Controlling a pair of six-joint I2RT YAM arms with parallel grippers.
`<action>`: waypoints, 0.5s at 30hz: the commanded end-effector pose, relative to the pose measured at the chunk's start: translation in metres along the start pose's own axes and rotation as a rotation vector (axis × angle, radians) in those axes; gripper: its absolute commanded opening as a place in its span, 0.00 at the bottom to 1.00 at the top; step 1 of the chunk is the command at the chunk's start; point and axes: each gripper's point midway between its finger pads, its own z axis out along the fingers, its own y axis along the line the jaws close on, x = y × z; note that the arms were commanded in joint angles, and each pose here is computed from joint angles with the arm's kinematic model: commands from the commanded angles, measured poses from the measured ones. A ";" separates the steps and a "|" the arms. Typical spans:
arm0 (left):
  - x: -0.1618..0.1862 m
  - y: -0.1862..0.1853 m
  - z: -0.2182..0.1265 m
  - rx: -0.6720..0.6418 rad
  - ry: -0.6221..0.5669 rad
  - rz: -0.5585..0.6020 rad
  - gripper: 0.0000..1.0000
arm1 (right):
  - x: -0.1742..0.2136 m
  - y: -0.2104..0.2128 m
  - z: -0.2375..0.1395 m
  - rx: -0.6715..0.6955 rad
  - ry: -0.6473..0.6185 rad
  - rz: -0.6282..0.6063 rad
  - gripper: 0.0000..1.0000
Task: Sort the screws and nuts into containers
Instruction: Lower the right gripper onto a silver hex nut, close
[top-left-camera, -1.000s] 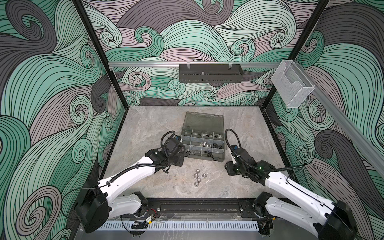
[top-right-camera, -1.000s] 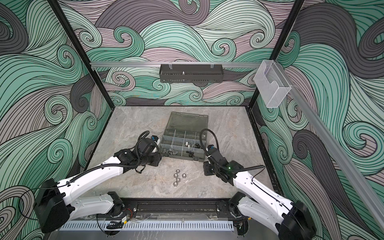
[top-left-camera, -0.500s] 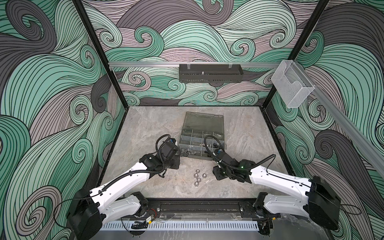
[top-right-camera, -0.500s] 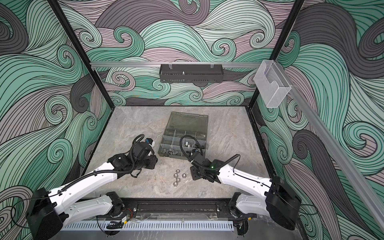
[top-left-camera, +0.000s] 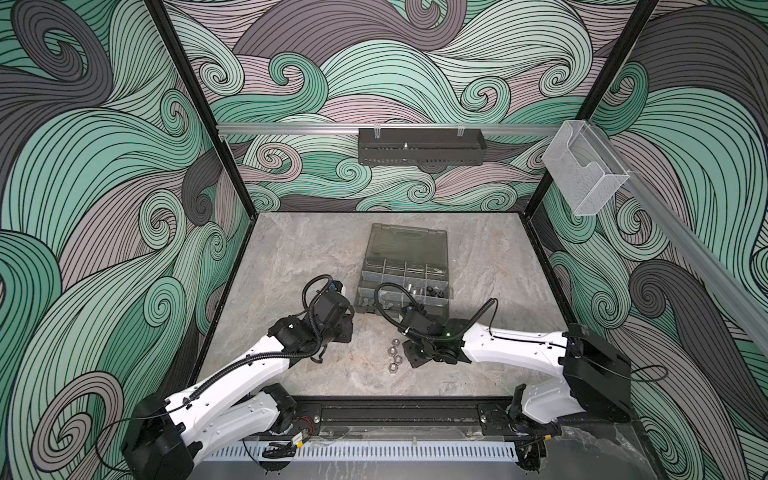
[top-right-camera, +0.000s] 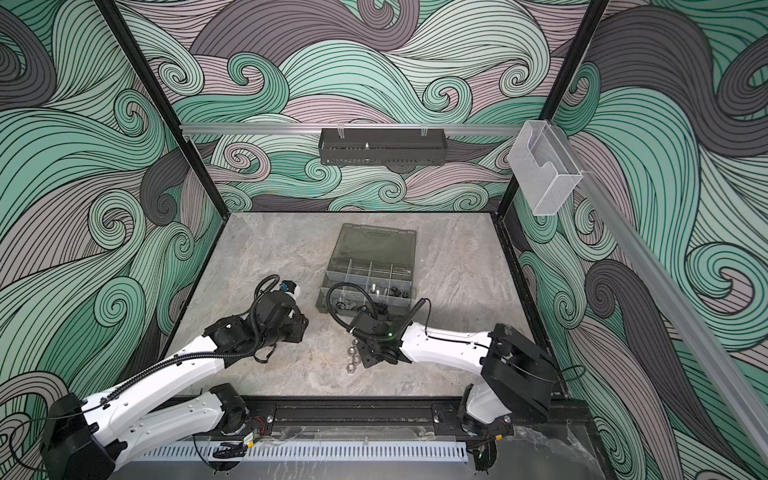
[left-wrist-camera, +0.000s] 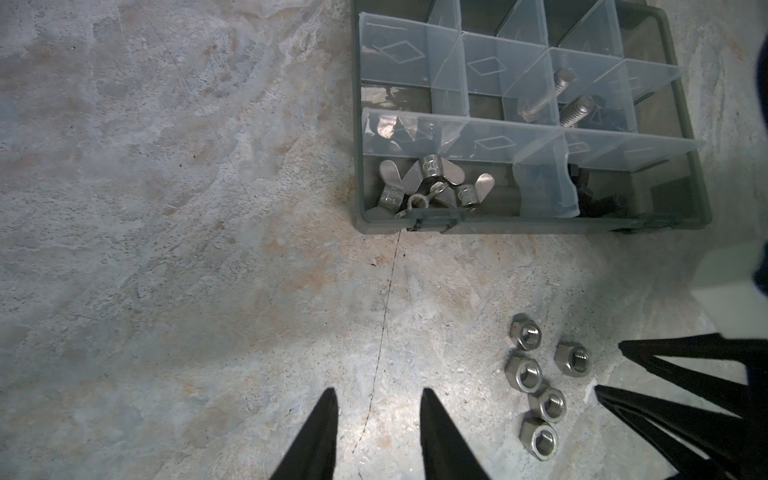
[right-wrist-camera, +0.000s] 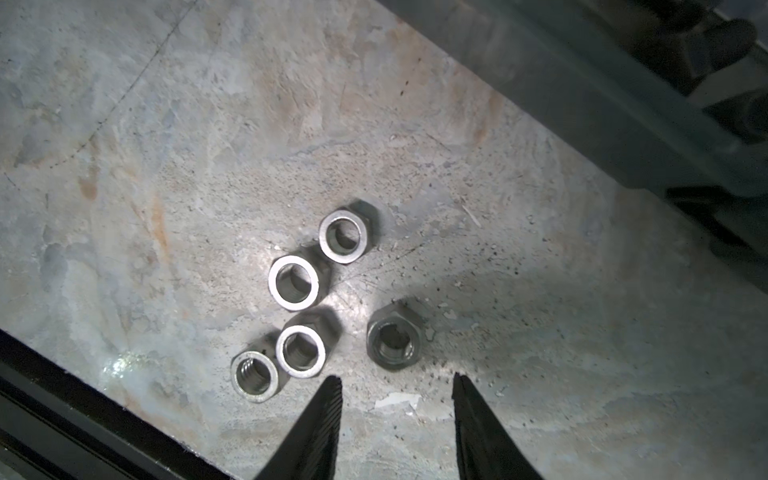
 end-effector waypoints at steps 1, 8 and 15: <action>0.000 0.010 -0.004 -0.032 -0.021 -0.026 0.37 | -0.006 0.003 0.000 0.014 -0.006 0.002 0.46; 0.005 0.014 -0.007 -0.034 -0.025 -0.042 0.38 | -0.003 0.001 0.008 0.042 0.026 -0.004 0.45; 0.006 0.018 -0.008 -0.045 -0.027 -0.040 0.38 | 0.000 -0.003 0.015 0.081 0.046 -0.004 0.42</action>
